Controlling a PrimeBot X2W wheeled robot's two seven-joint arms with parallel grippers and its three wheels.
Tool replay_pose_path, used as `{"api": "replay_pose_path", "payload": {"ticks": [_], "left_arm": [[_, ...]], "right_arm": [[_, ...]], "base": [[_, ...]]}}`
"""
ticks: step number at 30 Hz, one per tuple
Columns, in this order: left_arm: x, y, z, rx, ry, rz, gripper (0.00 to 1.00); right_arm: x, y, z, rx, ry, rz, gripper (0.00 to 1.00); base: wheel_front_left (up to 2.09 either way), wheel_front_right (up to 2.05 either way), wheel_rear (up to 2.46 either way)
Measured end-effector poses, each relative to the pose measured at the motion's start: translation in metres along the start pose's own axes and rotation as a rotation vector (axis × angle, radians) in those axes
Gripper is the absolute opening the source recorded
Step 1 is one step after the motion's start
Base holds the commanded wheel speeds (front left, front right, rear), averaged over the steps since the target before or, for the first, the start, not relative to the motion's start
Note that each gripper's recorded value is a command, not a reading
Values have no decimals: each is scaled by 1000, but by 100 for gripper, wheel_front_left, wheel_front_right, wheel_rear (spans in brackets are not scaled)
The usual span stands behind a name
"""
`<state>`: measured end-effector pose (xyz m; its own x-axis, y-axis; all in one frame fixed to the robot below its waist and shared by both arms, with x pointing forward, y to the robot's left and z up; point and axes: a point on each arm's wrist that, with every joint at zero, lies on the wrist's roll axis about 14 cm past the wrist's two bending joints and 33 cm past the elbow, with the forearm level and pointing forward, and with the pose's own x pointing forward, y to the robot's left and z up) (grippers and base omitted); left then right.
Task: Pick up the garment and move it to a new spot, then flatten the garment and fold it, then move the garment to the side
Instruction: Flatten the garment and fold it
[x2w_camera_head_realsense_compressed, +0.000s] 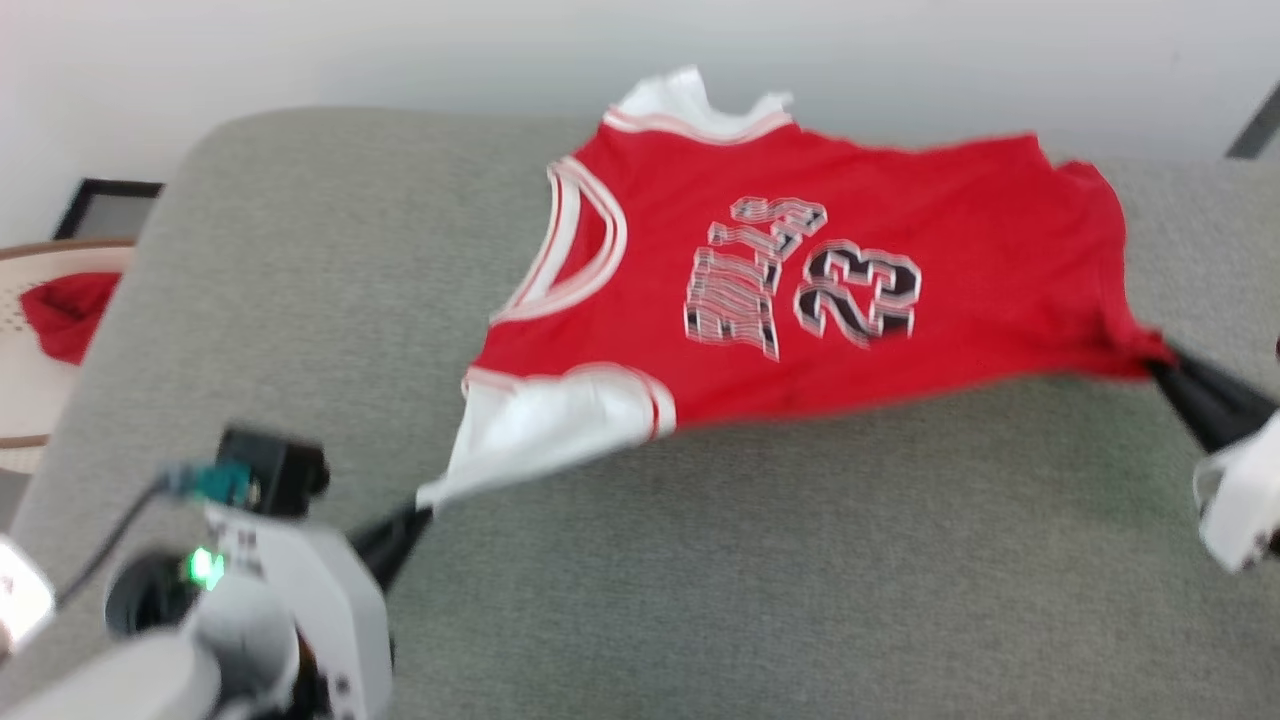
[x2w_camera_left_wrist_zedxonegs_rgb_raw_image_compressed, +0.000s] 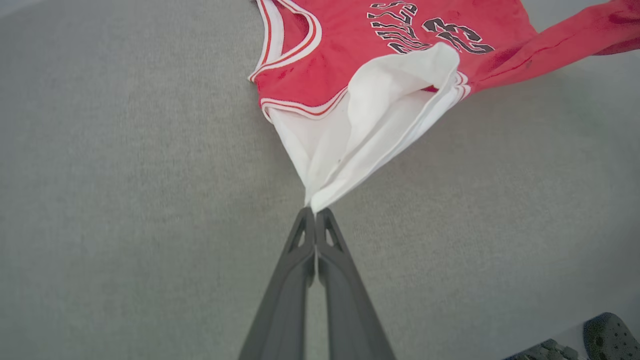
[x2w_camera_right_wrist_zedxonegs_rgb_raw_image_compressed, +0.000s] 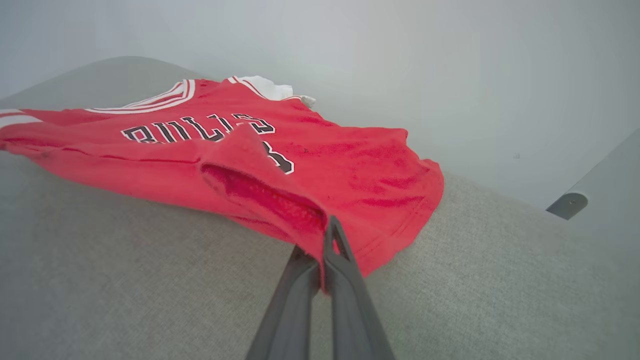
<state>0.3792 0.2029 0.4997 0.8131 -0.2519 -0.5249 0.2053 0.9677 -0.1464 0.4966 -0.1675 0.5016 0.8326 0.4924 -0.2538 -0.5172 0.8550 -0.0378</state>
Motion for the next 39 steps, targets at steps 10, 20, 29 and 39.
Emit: {"api": "replay_pose_path", "payload": {"ticks": [10, 20, 29, 39], "left_arm": [[-72, -17, -77, -212, 141, 126, 0], [-113, -40, -143, -386, 390, 222, 0], [-101, -30, -104, -246, 309, 211, 0], [-46, 16, 2, 148, 106, 199, 0]], "right_arm": [[-44, 54, -61, 67, 132, 141, 0], [-92, 72, -114, 150, 249, 167, 0], [-100, 69, -111, 234, 198, 115, 0], [-71, 36, -77, 283, 112, 18, 0]], "base": [[0, 0, 0], [0, 0, 0], [0, 0, 0], [0, 0, 0]]}}
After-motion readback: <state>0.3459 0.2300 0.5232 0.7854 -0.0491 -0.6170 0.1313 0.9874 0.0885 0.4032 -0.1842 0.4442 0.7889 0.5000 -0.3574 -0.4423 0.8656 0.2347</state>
